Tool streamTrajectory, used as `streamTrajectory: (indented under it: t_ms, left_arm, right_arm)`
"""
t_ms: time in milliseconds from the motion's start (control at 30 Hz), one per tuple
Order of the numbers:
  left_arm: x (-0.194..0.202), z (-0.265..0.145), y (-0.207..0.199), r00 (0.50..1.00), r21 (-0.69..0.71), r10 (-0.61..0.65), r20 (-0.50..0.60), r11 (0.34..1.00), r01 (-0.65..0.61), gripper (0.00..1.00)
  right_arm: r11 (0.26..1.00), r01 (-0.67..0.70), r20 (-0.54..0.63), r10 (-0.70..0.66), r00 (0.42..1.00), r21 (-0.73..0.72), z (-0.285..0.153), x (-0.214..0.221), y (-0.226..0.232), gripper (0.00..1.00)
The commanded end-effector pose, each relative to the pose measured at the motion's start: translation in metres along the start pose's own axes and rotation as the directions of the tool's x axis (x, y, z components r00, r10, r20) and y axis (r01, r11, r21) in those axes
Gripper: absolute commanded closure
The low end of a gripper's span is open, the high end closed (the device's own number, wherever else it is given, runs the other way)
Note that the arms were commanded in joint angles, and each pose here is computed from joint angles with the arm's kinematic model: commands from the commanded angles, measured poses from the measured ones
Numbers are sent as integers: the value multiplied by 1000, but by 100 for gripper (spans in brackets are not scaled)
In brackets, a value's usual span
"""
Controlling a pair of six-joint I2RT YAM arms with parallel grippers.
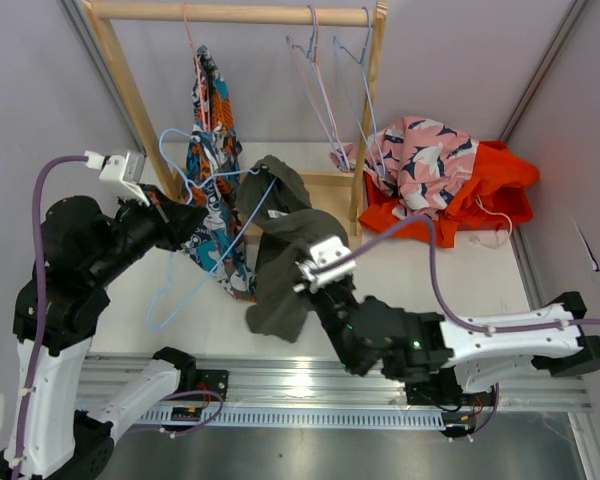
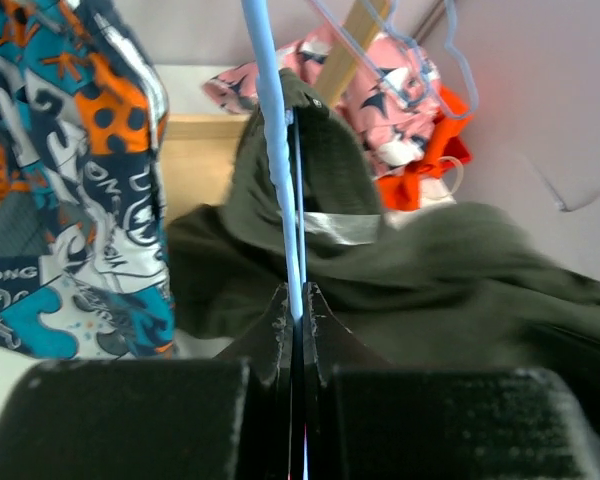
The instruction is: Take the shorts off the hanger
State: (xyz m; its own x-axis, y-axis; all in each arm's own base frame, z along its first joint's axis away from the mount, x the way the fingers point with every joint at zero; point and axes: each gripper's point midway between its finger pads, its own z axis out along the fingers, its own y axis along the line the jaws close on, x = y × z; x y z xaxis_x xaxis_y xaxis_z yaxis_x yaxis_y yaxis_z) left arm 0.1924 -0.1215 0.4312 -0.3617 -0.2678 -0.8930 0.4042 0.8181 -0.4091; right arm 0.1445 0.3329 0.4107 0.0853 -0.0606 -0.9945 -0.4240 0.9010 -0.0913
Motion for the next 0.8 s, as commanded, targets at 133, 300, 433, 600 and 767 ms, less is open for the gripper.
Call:
streamTrajectory:
  t_ms: [133, 300, 433, 600, 767]
  left_arm:
    - [-11, 5, -6, 995, 55, 44, 92, 997, -49, 100]
    - [0, 9, -31, 998, 212, 20, 52, 977, -31, 100]
    - [7, -2, -64, 1000, 394, -7, 9, 919, 3, 100]
    - [10, -24, -104, 994, 613, -93, -63, 782, 112, 100]
    - [30, -23, -99, 989, 603, -50, -141, 787, 126, 100]
  right_arm:
    - [956, -89, -23, 100, 995, 280, -36, -15, -120, 100]
    - [945, -142, 44, 135, 990, 296, -29, -39, -170, 100]
    - [926, -109, 70, 90, 994, 362, -12, -53, -201, 100]
    - [946, -125, 42, 118, 992, 298, 11, -32, -185, 100]
    - [947, -102, -10, 110, 994, 304, 23, -2, -169, 100]
